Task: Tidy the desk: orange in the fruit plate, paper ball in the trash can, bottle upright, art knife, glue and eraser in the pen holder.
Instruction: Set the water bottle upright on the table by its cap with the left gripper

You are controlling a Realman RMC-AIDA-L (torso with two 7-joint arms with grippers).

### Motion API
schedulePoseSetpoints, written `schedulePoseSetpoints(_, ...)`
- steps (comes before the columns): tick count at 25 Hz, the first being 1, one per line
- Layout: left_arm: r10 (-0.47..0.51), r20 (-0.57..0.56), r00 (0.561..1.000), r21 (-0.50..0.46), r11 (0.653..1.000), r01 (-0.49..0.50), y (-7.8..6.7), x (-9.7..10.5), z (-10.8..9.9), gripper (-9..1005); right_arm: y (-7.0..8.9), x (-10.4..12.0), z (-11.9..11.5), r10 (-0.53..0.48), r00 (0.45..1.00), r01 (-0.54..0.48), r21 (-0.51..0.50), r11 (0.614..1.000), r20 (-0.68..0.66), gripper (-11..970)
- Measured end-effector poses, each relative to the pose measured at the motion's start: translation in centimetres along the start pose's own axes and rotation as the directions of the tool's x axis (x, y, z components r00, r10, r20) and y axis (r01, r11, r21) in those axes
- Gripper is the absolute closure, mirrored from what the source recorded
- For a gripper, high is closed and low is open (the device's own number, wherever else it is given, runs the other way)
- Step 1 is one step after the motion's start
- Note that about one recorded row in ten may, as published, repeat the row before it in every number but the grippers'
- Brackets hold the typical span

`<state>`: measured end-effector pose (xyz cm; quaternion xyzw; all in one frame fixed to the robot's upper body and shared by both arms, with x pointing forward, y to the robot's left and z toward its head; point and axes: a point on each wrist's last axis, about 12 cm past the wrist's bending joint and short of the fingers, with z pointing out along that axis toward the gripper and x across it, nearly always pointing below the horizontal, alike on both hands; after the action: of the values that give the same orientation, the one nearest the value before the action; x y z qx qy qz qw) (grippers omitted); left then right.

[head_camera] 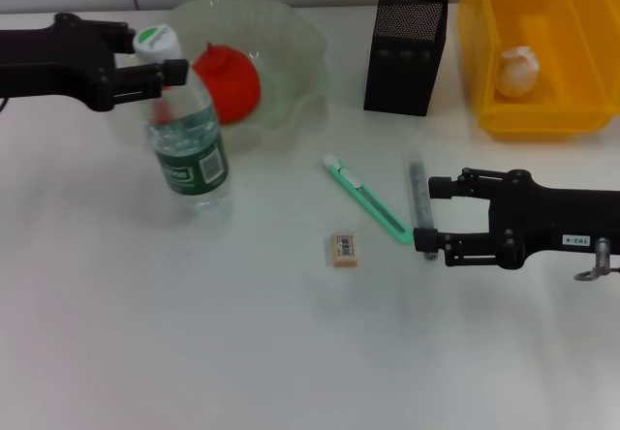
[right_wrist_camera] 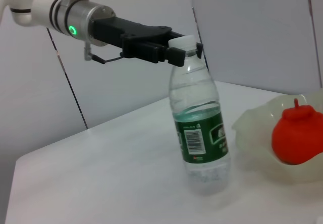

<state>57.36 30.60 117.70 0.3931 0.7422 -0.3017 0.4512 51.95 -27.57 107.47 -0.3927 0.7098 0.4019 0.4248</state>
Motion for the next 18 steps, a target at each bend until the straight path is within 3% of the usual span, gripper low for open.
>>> schedulePoseSetpoints(9, -0.050, 0.025, 0.998, -0.097, 0.994, 0.052, 0.8, 1.6, -2.7, 555, -0.1, -0.2, 0.2, -0.005, 1.000, 0.005, -0.004, 1.000, -0.001, 157)
schedulePoseSetpoints(18, -0.049, 0.057, 0.997, -0.185, 0.981, 0.058, 1.4, 2.4, -2.6, 554, -0.1, -0.2, 0.2, -0.008, 1.000, 0.008, -0.002, 1.000, -0.002, 156)
